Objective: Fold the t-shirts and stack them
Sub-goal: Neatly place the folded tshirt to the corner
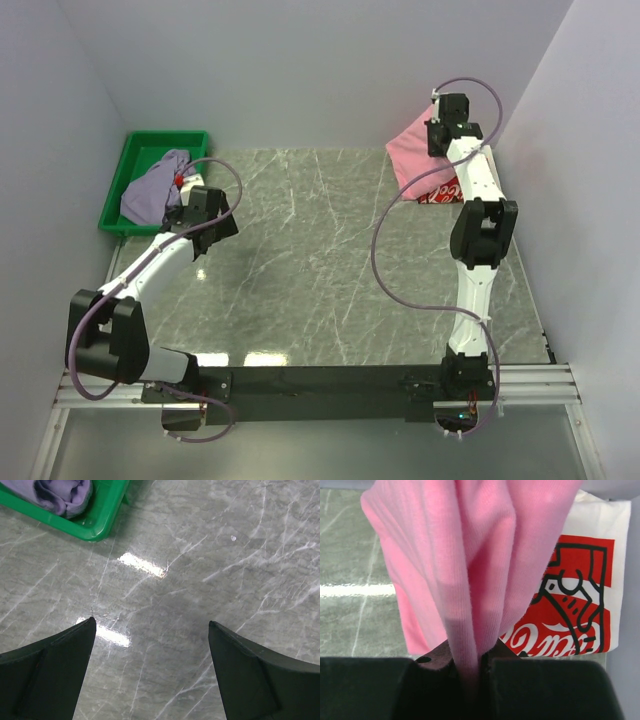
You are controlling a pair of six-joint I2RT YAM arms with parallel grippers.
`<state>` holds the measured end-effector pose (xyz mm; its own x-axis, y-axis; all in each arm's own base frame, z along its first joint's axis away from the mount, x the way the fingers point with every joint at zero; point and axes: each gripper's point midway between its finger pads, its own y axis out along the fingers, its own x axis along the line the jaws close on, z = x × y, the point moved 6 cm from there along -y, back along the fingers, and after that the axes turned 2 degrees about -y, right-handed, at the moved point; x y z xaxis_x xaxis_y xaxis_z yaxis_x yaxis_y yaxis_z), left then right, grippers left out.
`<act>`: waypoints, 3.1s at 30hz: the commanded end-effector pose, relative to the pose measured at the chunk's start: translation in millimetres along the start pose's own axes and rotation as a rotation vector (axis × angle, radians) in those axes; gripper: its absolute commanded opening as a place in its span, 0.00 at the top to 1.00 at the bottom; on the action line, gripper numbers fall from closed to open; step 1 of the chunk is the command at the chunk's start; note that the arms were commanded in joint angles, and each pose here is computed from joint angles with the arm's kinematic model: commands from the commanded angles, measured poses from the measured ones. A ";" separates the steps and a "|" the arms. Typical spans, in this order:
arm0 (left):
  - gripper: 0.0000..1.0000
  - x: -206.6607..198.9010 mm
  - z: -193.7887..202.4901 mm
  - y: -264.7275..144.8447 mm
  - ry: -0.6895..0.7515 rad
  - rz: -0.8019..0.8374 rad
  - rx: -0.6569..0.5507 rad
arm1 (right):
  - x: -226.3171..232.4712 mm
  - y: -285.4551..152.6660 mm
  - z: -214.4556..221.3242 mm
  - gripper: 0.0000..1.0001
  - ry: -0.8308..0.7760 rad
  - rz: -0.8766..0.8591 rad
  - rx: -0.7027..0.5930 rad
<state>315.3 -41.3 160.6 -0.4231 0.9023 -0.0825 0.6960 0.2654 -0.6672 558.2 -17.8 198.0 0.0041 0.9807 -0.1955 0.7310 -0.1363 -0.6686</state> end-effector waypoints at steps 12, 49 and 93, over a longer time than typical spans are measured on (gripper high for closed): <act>0.01 -5.8 -2.8 4.4 -0.009 0.007 -0.005 | -58.4 11.5 -3.2 1.00 -0.033 0.140 -0.025; 0.01 -6.8 8.3 17.6 0.021 -0.009 0.030 | -95.6 60.7 21.4 0.94 -0.118 0.549 -0.051; 0.01 -12.1 14.3 20.6 0.052 -0.013 0.044 | -130.8 42.5 7.6 0.28 -0.089 0.775 -0.139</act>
<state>319.6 -49.5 128.6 -0.4064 0.9134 -0.0220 0.6353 0.2652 -0.7253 585.4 -141.4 135.0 0.3387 0.6679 -0.6627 0.6352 -0.6819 -0.3627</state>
